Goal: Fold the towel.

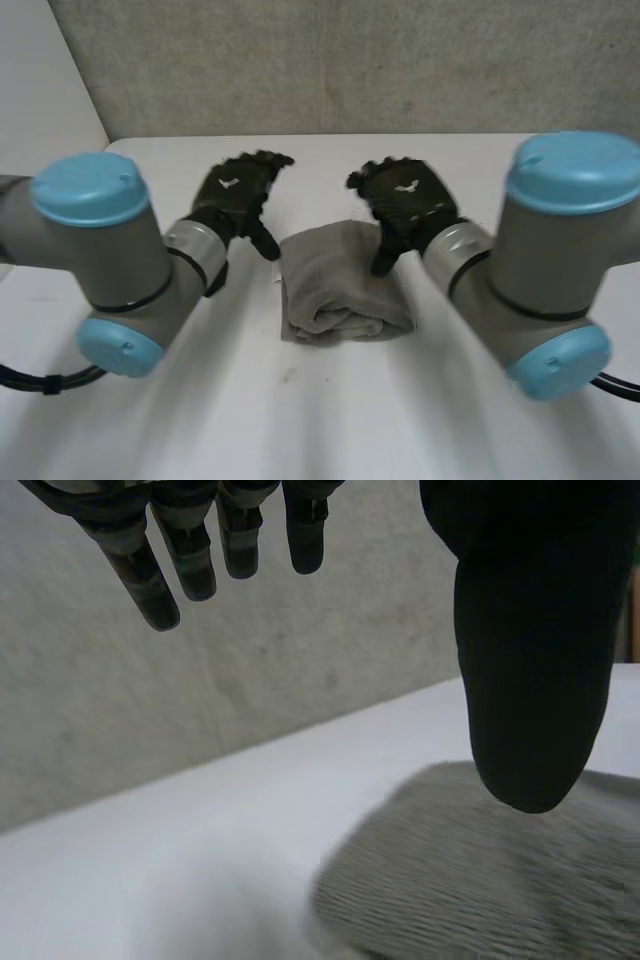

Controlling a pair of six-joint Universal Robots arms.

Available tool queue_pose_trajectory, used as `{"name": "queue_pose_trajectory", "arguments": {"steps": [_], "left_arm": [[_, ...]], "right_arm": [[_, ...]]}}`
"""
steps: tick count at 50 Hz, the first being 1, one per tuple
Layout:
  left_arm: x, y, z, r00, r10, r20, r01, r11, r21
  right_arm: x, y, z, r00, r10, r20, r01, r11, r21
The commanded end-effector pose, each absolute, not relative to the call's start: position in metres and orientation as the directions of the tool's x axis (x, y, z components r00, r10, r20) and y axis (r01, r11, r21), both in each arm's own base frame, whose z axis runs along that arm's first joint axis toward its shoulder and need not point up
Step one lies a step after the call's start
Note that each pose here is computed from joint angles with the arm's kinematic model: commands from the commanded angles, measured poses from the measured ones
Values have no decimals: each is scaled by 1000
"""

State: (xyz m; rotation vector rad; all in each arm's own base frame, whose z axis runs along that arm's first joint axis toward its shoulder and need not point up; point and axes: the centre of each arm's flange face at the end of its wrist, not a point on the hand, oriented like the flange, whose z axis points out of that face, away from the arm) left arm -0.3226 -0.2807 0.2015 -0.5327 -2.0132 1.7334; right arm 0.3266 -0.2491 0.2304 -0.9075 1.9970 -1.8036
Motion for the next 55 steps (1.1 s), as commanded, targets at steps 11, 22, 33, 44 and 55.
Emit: {"name": "queue_pose_trajectory", "arguments": {"steps": [11, 22, 33, 44, 55], "left_arm": [[-355, -278, 139, -834, 544, 89, 100, 309, -946], [-351, -275, 122, -809, 579, -101, 283, 234, -930], [-350, -276, 185, -818, 566, -100, 206, 127, -970], [-272, -282, 328, -917, 400, 18, -16, 10, -1000], [-219, -278, 371, -949, 313, 41, -44, -3, -999]], "right_arm": [[311, -286, 164, -744, -665, -69, -213, 334, -918], [317, -303, 138, -725, -689, 0, -287, 302, -909], [308, -306, 198, -756, -637, 152, -302, 133, -944], [251, -304, 332, -916, -384, 120, -98, -77, -992], [234, -290, 354, -934, -333, 127, -105, -85, -991]]}}
